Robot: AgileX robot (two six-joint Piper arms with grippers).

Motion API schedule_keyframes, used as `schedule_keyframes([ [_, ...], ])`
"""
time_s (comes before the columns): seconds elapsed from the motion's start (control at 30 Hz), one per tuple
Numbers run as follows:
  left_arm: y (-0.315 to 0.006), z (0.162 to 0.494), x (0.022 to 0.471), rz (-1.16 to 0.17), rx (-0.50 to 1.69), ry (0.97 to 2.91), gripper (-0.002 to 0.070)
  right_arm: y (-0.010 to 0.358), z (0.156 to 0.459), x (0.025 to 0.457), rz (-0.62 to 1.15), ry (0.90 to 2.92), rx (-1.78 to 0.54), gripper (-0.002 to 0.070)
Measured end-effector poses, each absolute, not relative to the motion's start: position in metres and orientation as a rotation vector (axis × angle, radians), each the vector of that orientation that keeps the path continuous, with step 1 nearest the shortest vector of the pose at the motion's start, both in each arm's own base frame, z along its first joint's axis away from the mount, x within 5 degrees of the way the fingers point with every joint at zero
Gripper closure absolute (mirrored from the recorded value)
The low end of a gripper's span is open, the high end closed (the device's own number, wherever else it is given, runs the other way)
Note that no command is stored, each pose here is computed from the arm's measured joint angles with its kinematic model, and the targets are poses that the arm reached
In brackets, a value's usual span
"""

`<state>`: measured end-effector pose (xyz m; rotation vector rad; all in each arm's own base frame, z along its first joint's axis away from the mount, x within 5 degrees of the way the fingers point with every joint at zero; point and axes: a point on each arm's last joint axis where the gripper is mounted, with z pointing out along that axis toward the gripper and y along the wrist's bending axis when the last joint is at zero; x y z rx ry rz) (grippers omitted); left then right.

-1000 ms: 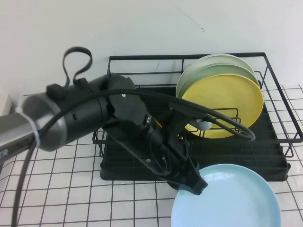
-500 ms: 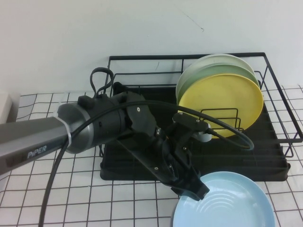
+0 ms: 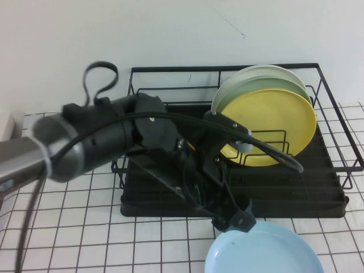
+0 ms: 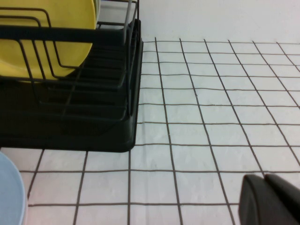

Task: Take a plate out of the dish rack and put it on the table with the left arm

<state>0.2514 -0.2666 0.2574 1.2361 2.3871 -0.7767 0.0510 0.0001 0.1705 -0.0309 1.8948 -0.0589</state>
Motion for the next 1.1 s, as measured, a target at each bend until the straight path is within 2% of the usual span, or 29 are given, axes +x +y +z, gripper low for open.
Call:
schedule_keyframes([
  [0.1,-0.258,0.281,0.245,-0.745,1.248,2.311,0.0034,0.0,0.171,0.051,-0.059,1.895,-0.031,0.0678],
  [0.13,-0.255,0.29,0.241,-0.74,1.249,2.284,0.0069,0.0,0.171,0.051,-0.059,1.895,-0.031,0.0678],
  [0.2,-0.246,0.309,0.233,-0.721,1.252,2.222,0.019,0.0,0.171,0.051,-0.059,1.895,-0.031,0.0678],
  [0.33,-0.225,0.328,0.208,-0.688,1.322,2.105,0.0529,0.0,0.171,0.051,-0.059,1.895,-0.031,0.0678],
  [0.37,-0.219,0.329,0.201,-0.683,1.33,2.09,0.058,0.0,0.171,0.051,-0.059,1.895,-0.031,0.0678],
  [0.43,-0.208,0.327,0.189,-0.676,1.317,2.077,0.0631,0.0,0.171,0.051,-0.059,1.895,-0.031,0.0678],
  [0.57,-0.186,0.331,0.167,-0.682,1.179,1.967,0.0666,0.0,0.171,0.051,-0.059,1.895,-0.031,0.0678],
  [0.8,-0.147,0.329,0.134,-0.677,0.944,1.82,0.0673,0.0,0.171,0.051,-0.059,1.895,-0.031,0.0678],
  [1.1,-0.134,0.306,0.113,-0.761,0.91,1.877,0.0673,0.0,0.171,0.051,-0.059,1.895,-0.031,0.0678],
])
